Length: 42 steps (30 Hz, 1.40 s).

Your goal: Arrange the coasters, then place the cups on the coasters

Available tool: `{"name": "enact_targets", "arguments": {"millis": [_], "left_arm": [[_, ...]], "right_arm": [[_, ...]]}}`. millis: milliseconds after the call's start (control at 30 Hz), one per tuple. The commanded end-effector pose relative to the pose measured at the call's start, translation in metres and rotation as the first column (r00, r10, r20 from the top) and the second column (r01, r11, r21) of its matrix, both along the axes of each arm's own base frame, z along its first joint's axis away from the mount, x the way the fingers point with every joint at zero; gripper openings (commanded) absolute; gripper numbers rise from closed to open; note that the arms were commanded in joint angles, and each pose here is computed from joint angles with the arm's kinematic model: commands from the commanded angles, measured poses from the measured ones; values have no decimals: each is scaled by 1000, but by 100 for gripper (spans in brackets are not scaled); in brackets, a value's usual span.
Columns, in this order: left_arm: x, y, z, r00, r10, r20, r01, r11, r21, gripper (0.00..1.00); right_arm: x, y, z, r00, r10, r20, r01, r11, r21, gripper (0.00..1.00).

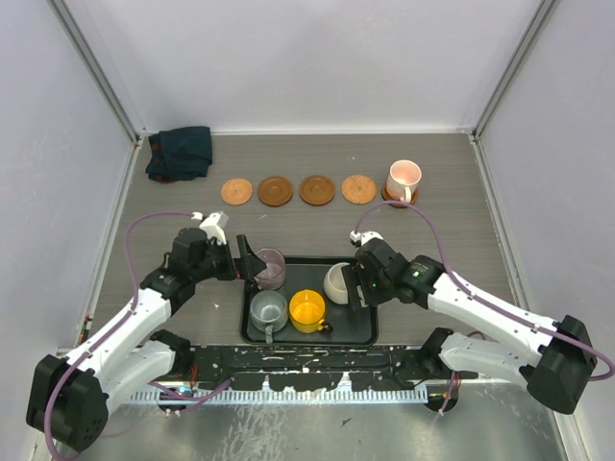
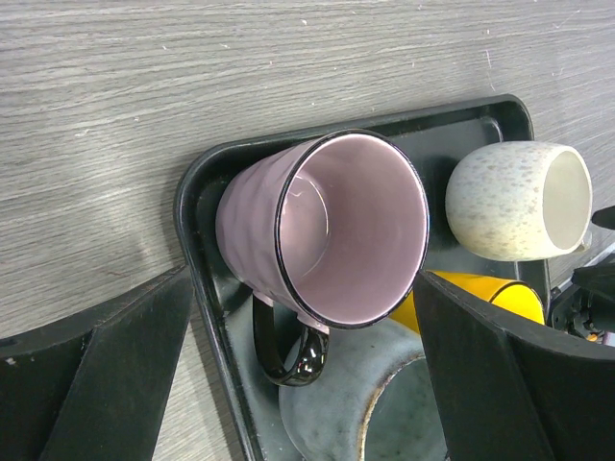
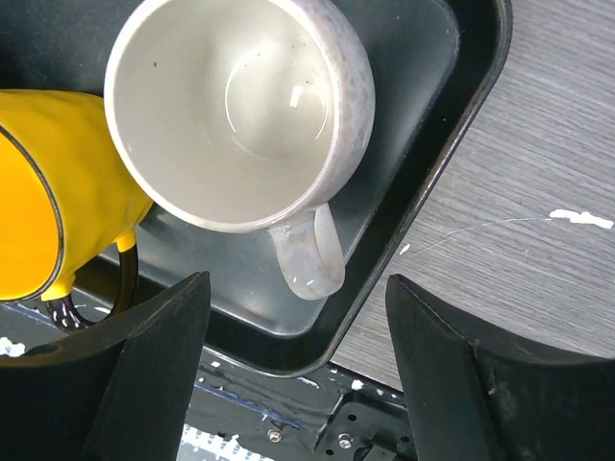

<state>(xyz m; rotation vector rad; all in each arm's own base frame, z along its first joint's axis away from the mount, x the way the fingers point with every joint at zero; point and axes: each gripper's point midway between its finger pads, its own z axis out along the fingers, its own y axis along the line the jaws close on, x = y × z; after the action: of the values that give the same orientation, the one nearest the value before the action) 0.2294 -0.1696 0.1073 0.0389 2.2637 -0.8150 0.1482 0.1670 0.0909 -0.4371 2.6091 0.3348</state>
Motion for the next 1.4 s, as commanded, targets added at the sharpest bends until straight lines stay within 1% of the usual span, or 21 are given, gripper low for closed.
{"name": "enact_targets", "arguments": {"millis": [0,333,500,800,1067,1367], "left_arm": [[5,-4,16,998,-7,63,9,1000,-29,98],[6,-4,13,998,-10,56,12,1000,-19,98],[7,-4,13,998,-10,54,11,1000,-19,98],[7,-4,11,999,-10,50,10,1000,-17,98],[8,-4,8,999,-8,47,9,1000,-12,98],[9,-5,7,999,-12,46,12,1000,-9,98]], "right_arm": [[5,15,0,1000,26,-7,-25,999,26,77],[16,23,-8,1000,25,-8,-25,1000,1,65],[13,32,-9,999,30,-28,-29,998,48,58],[6,36,-13,998,35,-56,-31,997,64,53],[7,22,-16,997,-43,-60,43,999,-8,54],[4,23,-28,995,-36,-88,35,999,-20,55]]}}
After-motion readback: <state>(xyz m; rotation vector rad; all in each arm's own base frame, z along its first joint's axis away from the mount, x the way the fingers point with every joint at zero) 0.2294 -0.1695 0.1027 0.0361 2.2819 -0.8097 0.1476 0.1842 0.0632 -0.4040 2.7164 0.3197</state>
